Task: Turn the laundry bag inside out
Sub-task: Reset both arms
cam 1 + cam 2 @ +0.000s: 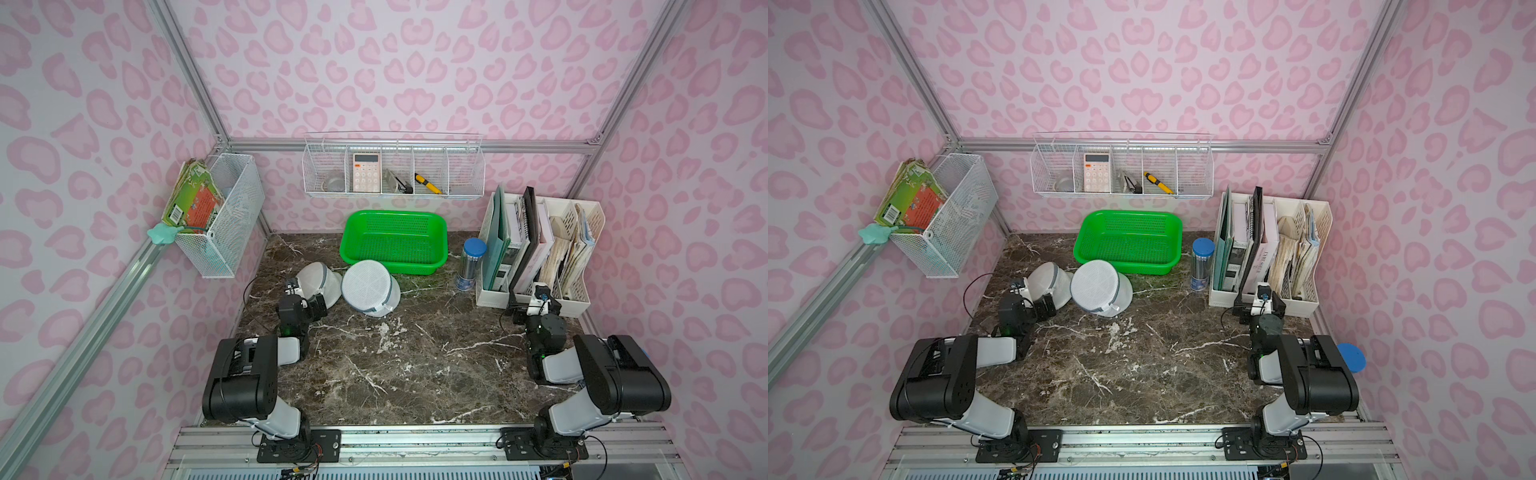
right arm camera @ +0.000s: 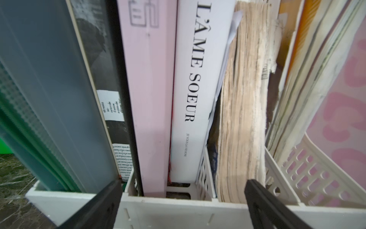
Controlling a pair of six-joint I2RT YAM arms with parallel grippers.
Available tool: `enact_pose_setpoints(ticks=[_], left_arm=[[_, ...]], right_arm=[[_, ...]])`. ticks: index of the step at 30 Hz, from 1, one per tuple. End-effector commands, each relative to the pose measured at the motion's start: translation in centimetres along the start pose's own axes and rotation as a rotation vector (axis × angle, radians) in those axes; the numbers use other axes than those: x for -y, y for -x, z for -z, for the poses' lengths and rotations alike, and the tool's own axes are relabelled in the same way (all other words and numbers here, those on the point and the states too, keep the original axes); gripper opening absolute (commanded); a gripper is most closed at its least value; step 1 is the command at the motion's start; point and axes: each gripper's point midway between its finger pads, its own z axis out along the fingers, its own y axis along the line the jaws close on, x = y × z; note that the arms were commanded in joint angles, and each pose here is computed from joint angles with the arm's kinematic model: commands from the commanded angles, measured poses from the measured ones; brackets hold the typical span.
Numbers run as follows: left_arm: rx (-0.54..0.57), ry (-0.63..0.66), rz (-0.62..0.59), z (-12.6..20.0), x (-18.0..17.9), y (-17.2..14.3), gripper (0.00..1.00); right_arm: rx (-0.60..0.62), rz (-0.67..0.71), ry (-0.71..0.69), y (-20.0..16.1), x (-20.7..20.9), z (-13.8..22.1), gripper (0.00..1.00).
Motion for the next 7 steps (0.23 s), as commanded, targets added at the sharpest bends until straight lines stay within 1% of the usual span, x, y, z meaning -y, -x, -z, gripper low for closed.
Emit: enact_pose_setpoints(ticks=[1,7], left_arm=[[0.032,-0.008,-0.004,-0.02,0.15,0.91,0.99],[0.032,-0.009,-0.004,-0.03,0.20,0.89,0.99]], right_arm=[[0.018,-0.008,-0.008,0.48,0.14,-0.06,1.00],[0.017,-0.008,-0.008,0.45,0.17,-0.06,1.00]])
